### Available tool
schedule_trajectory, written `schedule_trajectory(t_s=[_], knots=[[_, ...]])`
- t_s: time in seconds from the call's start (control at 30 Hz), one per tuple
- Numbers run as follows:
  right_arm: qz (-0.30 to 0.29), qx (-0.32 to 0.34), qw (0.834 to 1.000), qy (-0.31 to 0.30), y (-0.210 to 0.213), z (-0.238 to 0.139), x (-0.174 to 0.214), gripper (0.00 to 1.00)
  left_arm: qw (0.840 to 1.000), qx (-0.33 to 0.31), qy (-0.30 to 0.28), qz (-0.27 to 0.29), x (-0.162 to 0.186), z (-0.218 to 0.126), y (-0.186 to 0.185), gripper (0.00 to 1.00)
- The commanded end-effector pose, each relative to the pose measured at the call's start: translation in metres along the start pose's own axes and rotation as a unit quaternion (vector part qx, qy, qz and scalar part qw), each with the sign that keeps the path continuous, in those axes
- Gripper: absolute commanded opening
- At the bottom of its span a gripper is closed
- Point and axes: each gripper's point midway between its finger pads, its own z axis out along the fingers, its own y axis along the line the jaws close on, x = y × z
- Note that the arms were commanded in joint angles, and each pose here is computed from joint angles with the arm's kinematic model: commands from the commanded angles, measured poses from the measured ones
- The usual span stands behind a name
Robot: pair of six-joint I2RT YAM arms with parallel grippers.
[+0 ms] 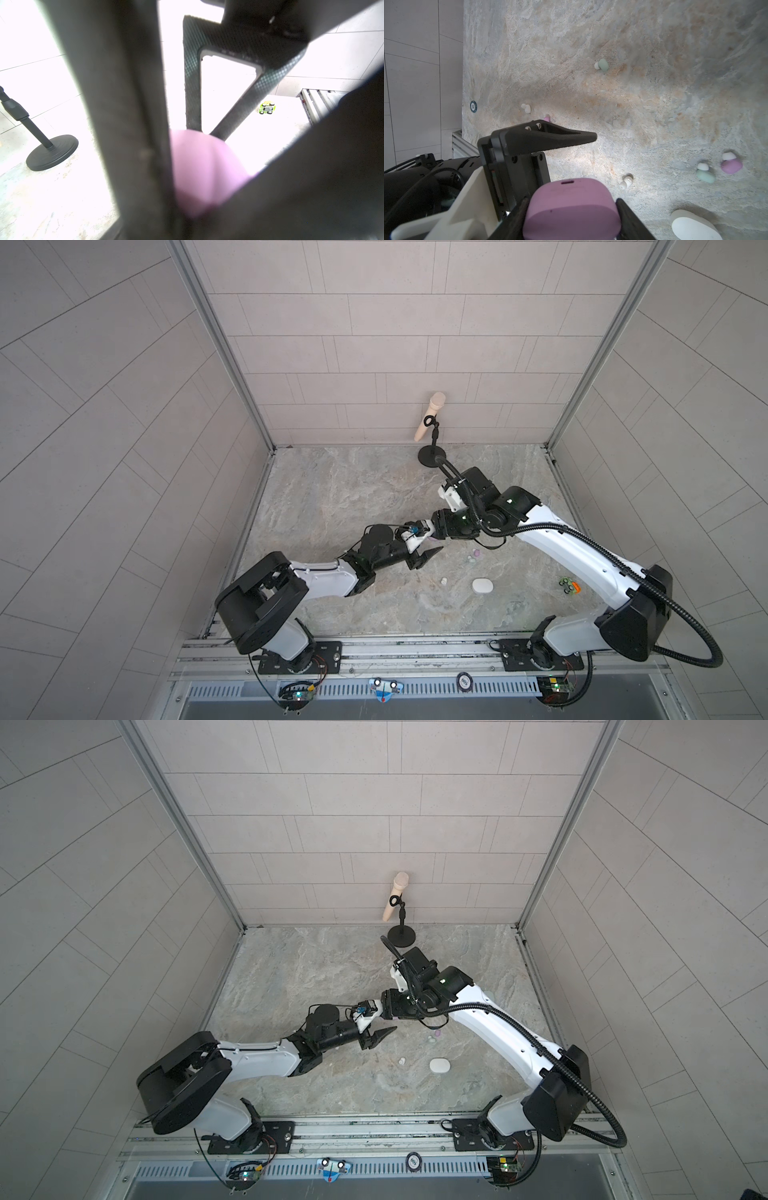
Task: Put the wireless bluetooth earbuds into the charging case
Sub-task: 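Hold the pink case with both grippers and adjust the left gripper's grip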
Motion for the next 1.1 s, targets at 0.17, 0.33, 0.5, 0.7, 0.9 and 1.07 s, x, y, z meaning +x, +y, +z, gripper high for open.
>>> schedule_trajectory(t_s=[0.17, 0.33, 0.5, 0.7, 0.9, 1.07], knots=[[-0.001, -0.008, 1.0, -0.017, 0.003, -0.01, 0.002, 0.39, 0.999, -0.012, -0.045, 0.007, -0.024, -0.015, 0.002, 0.68], [-0.002, -0.015, 1.0, -0.01, 0.006, -0.012, 0.005, 0.38, 0.999, -0.002, -0.049, 0.01, -0.028, -0.018, -0.003, 0.68], [-0.002, -0.021, 1.0, 0.005, 0.007, -0.01, 0.01, 0.38, 0.998, -0.004, -0.054, 0.025, -0.033, -0.02, -0.004, 0.68], [-0.005, -0.023, 1.0, 0.01, 0.009, -0.008, 0.012, 0.37, 0.998, 0.009, -0.052, 0.034, -0.039, -0.019, -0.008, 0.67], [-0.011, -0.02, 1.0, 0.014, 0.009, -0.005, 0.013, 0.37, 0.998, 0.022, -0.044, 0.041, -0.04, -0.017, -0.015, 0.66], [-0.015, -0.01, 1.0, 0.021, 0.005, -0.003, 0.016, 0.37, 0.998, 0.018, -0.048, 0.041, -0.044, -0.019, -0.013, 0.65]])
